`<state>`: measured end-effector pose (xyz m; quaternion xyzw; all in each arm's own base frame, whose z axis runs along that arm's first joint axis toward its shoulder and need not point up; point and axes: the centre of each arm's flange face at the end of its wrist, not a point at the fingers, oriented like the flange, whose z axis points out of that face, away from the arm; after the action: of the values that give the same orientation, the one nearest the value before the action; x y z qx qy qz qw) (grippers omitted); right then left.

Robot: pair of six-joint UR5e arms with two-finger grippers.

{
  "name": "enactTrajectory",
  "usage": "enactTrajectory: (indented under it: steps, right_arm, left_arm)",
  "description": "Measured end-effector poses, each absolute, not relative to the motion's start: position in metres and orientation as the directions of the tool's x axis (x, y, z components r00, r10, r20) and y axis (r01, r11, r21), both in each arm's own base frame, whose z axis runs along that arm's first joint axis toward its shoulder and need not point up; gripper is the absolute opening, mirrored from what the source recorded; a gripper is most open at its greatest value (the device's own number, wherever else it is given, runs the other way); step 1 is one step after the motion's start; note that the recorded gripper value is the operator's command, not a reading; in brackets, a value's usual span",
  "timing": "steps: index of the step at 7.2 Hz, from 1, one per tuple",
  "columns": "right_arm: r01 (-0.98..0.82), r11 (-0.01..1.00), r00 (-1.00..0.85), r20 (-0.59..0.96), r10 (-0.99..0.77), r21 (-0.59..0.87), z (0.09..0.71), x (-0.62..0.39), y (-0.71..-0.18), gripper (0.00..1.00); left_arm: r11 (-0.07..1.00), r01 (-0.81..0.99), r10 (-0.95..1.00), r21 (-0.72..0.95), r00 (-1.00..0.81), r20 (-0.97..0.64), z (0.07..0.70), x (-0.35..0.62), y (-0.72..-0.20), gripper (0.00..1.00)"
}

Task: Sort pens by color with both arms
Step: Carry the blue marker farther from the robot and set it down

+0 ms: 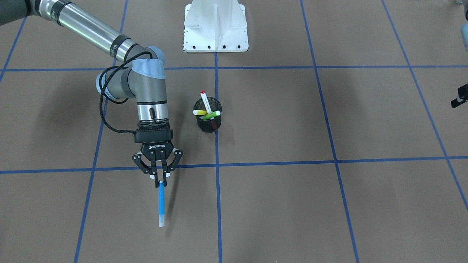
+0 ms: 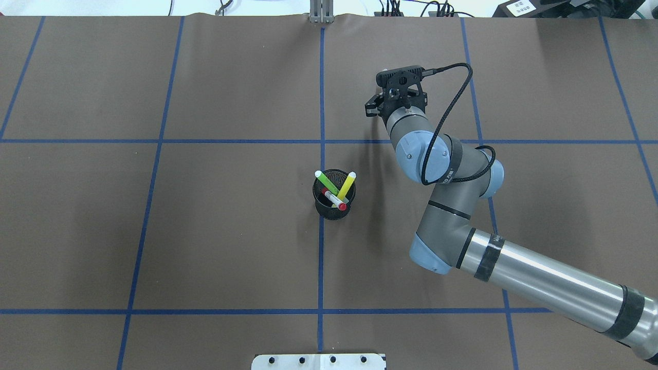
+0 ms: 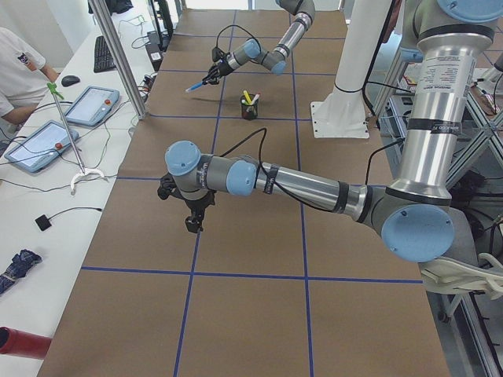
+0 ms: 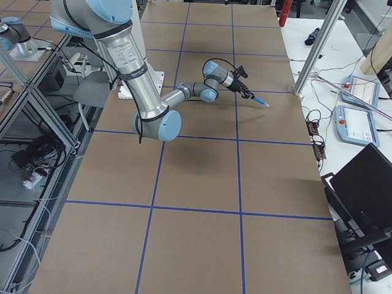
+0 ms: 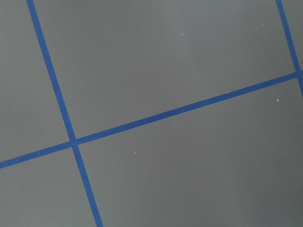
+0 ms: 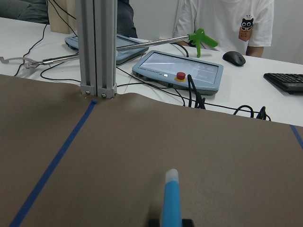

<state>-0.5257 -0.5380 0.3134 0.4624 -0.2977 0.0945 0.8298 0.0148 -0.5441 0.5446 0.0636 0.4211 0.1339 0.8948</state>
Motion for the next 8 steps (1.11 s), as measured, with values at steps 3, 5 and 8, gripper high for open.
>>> enactTrajectory:
  steps: [3,5,8]
  right_arm:
    - [-0.431,0.552,0.805,0.581,-0.123,0.714,0.322,-0.532,-0.53,0.99]
    - [-0.441,0.549,0.797,0.591,-0.123,0.71,0.321,-0.531,-0.529,1.0]
    - [-0.462,0.564,0.753,0.639,-0.159,0.684,0.299,-0.508,-0.521,1.0]
  left_arm:
    - [0.955,-0.186,0.295,0.229,0.609,-0.736,0.543,0.015,-0.544,1.0]
    - [0.955,-0.185,0.296,0.231,0.609,-0.736,0.541,0.015,-0.544,1.0]
    - [0.981,-0.105,0.195,0.166,0.62,-0.76,0.504,0.036,-0.552,1.0]
